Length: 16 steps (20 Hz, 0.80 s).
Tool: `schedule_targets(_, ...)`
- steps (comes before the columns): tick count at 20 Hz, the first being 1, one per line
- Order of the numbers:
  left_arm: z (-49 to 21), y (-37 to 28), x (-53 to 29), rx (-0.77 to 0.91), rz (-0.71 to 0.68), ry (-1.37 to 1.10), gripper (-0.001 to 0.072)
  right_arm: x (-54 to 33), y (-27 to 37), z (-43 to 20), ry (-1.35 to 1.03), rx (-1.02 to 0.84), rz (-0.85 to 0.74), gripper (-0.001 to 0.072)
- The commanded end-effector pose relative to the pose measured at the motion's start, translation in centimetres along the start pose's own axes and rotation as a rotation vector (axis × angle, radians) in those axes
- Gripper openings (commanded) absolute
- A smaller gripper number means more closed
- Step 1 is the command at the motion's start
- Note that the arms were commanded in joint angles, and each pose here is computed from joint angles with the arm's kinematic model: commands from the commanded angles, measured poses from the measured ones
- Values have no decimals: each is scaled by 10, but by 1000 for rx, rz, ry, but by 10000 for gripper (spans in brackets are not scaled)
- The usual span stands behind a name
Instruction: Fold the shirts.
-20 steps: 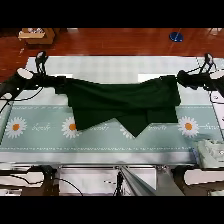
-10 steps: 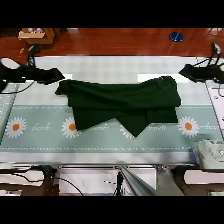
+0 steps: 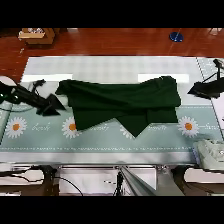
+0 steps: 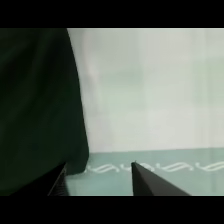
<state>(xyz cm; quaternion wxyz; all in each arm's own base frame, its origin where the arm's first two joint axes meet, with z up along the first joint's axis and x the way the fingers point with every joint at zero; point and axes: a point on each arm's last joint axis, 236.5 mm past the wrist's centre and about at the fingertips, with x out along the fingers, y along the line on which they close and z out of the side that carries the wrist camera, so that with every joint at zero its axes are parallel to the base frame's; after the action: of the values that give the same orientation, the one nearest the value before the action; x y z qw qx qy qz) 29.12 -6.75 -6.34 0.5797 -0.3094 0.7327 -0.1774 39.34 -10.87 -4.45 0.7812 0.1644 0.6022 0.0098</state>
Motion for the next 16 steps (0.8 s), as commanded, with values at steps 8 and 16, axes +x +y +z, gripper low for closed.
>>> schedule_targets(8, -31, -13, 80, 6, -14, 99, 545, 8, 19, -21, 55, 36, 112, 484)
schedule_targets(16, 0, -22, 104, -21, -35, -2, 27, 7, 26, -23, 67, 45, 142, 484)
